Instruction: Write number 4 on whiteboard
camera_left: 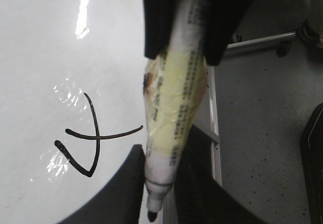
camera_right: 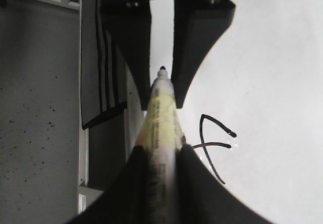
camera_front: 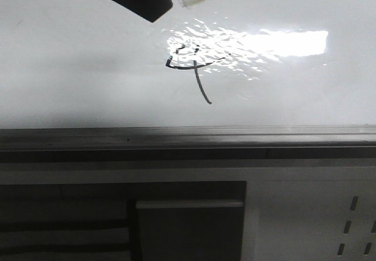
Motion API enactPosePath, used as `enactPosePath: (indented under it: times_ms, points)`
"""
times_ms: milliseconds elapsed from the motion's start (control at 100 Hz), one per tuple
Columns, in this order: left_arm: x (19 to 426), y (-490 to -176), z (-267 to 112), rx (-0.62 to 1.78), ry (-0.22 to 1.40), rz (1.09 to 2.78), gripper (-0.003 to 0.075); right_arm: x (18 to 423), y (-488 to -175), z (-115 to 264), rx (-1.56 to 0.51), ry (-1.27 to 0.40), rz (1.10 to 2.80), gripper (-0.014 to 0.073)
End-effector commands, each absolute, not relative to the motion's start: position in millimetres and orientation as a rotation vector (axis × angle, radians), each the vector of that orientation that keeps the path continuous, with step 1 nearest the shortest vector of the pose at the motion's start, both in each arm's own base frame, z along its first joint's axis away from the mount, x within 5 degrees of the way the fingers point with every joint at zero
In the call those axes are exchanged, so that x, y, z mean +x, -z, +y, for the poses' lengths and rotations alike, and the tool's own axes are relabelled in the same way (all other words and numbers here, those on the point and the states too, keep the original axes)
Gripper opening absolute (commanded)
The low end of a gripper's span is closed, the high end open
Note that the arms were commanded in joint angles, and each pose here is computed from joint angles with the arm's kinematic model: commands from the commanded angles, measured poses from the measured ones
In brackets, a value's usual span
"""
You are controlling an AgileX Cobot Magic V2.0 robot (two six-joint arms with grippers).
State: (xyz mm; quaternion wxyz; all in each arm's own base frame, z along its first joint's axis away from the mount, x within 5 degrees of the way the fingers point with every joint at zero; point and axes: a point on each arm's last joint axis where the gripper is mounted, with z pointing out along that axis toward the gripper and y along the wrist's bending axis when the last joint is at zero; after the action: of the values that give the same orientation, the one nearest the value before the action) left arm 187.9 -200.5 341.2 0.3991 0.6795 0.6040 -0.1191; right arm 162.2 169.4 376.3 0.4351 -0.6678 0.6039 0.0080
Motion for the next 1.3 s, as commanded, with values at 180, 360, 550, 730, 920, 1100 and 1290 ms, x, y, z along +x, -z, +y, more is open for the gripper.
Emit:
enactPosePath:
  times_ms: [180,360,550,730,920,1100,1290]
  points:
    - [187.1,-363.7,-202.1,1.617,0.301,1.465,-0.0015,161.0,-390.6,168.4,-1.608,-0.019,1.452,-0.0015]
    - [187.2,-363.8,-202.1,1.615,0.300,1.464,-0.0020,159.2,-390.4,166.4,-1.621,-0.014,1.459,0.0237]
    - [188.1,-363.9,-201.5,1.601,0.305,1.479,-0.0020,146.6,-410.7,152.8,-1.571,-0.001,1.411,0.0341]
    - [190.2,-362.5,-199.1,1.556,0.302,1.553,-0.0020,125.6,-435.0,112.8,-1.394,0.068,1.448,0.0342]
    - [199.4,-353.4,-183.4,1.354,0.198,1.881,-0.0020,95.7,-454.0,63.5,-1.098,0.082,1.547,0.0342]
    - [205.3,-343.8,-159.3,1.026,0.017,2.219,-0.0020,74.3,-451.7,45.2,-1.054,0.069,1.553,0.0342]
    - [199.8,-334.5,-137.1,0.773,-0.062,2.207,-0.0020,77.9,-432.7,48.0,-1.091,0.074,1.597,0.0342]
